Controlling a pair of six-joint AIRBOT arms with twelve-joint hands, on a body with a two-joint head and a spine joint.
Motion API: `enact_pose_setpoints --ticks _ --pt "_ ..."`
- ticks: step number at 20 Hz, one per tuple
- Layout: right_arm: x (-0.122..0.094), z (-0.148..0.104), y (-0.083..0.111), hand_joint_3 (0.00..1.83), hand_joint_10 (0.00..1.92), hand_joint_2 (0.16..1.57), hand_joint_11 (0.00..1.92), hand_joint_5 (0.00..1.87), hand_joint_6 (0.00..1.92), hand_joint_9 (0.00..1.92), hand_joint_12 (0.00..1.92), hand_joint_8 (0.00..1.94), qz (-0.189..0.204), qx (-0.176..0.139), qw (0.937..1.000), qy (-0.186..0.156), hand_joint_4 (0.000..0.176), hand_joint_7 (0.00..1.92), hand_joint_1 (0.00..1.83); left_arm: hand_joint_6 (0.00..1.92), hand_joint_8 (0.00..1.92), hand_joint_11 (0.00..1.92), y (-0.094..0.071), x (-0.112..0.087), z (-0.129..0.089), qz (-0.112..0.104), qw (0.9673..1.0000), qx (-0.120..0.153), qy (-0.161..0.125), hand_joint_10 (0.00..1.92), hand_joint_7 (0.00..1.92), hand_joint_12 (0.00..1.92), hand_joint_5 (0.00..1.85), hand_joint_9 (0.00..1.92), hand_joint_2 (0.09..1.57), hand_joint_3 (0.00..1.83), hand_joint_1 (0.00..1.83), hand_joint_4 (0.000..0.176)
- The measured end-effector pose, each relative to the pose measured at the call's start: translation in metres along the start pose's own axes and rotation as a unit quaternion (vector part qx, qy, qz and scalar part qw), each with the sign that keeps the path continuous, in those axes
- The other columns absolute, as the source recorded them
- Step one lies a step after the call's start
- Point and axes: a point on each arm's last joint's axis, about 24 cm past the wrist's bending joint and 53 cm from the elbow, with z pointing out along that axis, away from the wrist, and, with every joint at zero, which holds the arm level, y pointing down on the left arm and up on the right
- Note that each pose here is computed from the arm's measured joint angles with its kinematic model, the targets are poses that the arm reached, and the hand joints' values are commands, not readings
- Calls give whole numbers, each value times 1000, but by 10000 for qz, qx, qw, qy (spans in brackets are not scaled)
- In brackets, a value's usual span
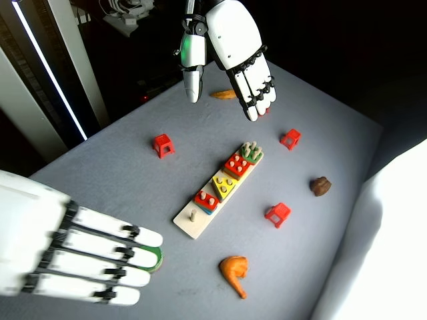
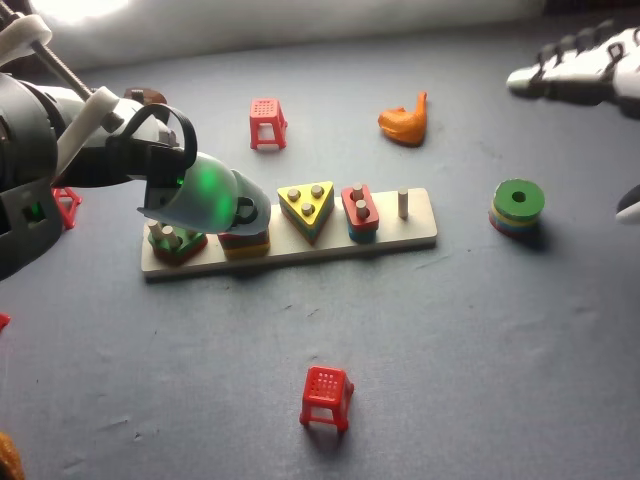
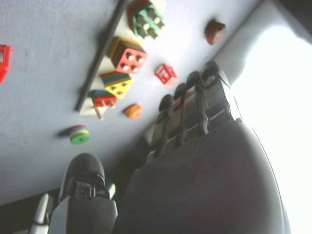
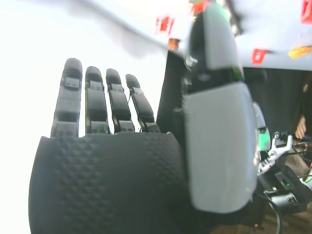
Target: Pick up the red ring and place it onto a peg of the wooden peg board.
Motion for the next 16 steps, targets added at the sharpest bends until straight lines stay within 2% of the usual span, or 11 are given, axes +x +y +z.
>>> enact_pose_setpoints --ticks 5,10,13,16 --pt "11 31 -10 2 26 984 0 205 14 241 868 8 41 34 9999 91 0 231 1250 9 0 0 4 -1 0 -86 9999 -89 -20 0 0 0 43 0 1173 0 0 0" --pt "35 58 -21 4 19 1009 0 257 17 259 859 9 16 133 9994 314 0 265 1147 6 0 0 9 -2 0 -111 9998 -180 -40 0 0 0 44 0 1177 0 0 0" --pt "41 64 -31 6 5 1032 0 237 2 235 800 0 -51 216 9991 355 0 238 1122 4 0 0 10 -1 0 -107 9997 -199 -39 0 0 0 44 0 1173 0 0 0" --pt "46 66 -42 0 16 1022 0 319 21 279 874 13 -190 304 9986 390 0 306 1138 4 0 0 10 -1 0 -104 9997 -210 -41 0 0 0 48 0 1177 0 0 0"
